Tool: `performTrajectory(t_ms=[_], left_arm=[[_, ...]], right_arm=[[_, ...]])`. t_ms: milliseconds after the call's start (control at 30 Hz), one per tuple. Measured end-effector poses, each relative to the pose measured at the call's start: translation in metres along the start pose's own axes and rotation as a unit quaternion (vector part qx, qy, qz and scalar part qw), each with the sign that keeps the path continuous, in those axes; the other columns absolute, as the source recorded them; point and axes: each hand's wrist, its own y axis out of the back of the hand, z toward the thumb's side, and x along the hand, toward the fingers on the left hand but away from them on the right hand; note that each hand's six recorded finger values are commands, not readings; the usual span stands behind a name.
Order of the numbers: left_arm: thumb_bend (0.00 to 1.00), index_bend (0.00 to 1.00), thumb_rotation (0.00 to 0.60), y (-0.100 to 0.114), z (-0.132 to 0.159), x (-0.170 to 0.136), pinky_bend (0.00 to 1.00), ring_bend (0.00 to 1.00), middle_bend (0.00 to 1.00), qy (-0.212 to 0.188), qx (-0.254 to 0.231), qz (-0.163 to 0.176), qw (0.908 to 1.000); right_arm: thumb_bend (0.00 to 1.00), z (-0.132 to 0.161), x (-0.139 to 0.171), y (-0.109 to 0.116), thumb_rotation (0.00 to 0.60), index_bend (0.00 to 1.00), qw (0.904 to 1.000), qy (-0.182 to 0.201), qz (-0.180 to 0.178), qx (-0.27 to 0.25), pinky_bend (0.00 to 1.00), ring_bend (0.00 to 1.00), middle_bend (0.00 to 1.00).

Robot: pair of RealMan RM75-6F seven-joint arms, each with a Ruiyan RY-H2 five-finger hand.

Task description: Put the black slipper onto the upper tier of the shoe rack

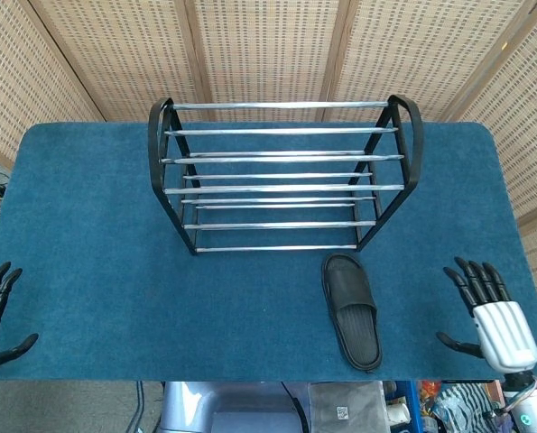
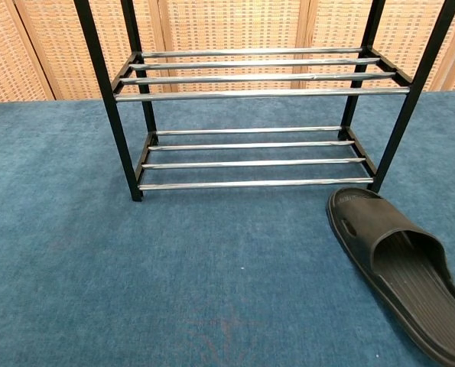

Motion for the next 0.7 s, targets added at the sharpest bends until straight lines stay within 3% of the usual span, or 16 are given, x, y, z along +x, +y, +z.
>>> performTrajectory(t_ms=[167,333,567,700], left_arm=[[0.20,0.00,0.600,-0.003,-0.003,0.004,0.00,0.00,0.00,0.007,0.000,-0.007,1.0000],[0.20,0.00,0.600,-0.004,-0.004,0.008,0.00,0.00,0.00,0.012,0.000,-0.011,0.9999],[0.20,0.00,0.600,-0.006,-0.008,0.012,0.00,0.00,0.00,0.020,-0.001,-0.017,0.9996],[0.20,0.00,0.600,-0.006,-0.010,0.014,0.00,0.00,0.00,0.024,-0.003,-0.019,0.9995]], right_arm=[[0.82,0.035,-0.034,-0.015,0.600,0.21,0.9911,0.107,0.063,-0.049,0.00,0.00,0.14],[0.84,0.066,-0.063,-0.038,0.600,0.21,0.9766,0.169,0.129,-0.033,0.00,0.00,0.14],[0.85,0.105,-0.091,-0.075,0.600,0.21,0.9578,0.202,0.205,0.001,0.00,0.00,0.14],[0.87,0.122,-0.105,-0.093,0.600,0.21,0.9518,0.206,0.226,0.024,0.00,0.00,0.14]])
